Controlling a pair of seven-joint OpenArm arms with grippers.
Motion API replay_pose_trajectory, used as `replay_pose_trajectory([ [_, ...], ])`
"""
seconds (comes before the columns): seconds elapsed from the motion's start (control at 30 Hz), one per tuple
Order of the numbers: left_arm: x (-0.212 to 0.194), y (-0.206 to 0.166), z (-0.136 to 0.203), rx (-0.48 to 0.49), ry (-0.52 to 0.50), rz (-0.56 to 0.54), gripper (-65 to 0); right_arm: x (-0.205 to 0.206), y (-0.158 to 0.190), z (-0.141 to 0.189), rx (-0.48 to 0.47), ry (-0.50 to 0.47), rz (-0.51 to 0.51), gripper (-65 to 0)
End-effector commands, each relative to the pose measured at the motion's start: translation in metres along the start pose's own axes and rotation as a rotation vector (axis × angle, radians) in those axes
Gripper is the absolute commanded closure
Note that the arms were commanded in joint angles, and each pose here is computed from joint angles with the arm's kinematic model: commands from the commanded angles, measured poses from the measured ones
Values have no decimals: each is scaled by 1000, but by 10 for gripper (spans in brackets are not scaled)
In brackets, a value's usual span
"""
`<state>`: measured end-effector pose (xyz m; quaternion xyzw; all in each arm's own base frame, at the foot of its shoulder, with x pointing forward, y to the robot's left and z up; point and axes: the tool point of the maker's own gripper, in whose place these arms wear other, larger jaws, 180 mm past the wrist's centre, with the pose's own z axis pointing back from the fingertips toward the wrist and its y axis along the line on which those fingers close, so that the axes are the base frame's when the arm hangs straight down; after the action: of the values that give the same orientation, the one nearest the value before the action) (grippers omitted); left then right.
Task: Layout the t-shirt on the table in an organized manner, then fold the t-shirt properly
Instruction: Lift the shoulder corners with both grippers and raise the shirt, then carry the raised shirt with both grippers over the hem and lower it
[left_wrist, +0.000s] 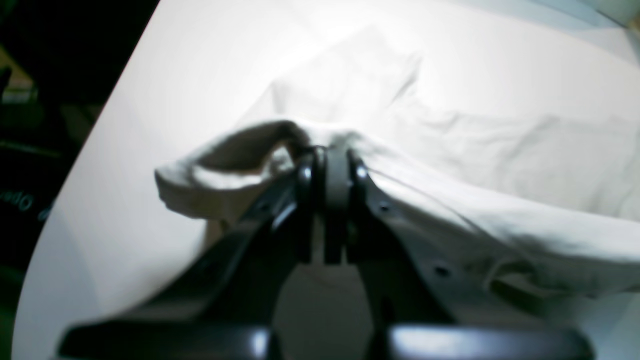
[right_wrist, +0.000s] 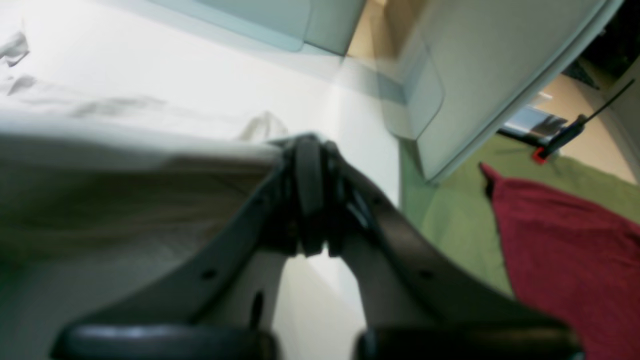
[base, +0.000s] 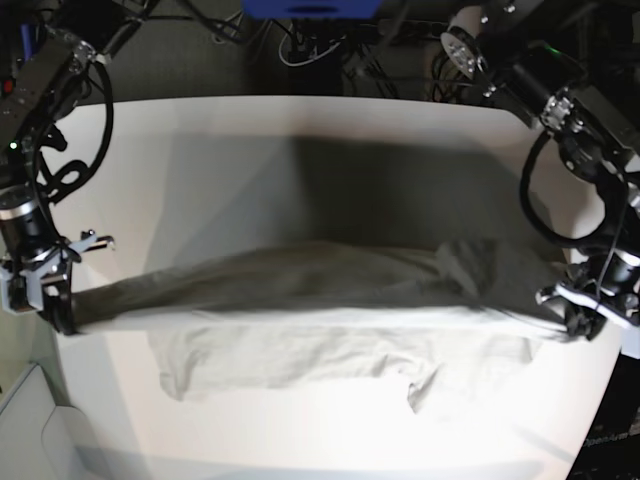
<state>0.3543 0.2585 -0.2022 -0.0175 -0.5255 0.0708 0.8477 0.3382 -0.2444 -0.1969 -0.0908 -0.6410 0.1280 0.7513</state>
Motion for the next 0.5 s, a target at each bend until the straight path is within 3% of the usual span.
replay_pose_trajectory([
  [0.0, 26, -7, 3, -16, -80, -17, -2, 26, -5, -1, -6, -87, 18, 0],
  [0.17, 60, -42, -3, -94, -155, -49, -2, 54, -14, -11, -28, -157, 23, 0],
  [0.33, 105, -65, 1, -143, -255, -87, -2, 72, -31, -25, -72, -114, 18, 0],
  [0.47, 145, -83, 10, -181, -339, -18, -2, 98, -45, -32, -108, -137, 12, 0],
])
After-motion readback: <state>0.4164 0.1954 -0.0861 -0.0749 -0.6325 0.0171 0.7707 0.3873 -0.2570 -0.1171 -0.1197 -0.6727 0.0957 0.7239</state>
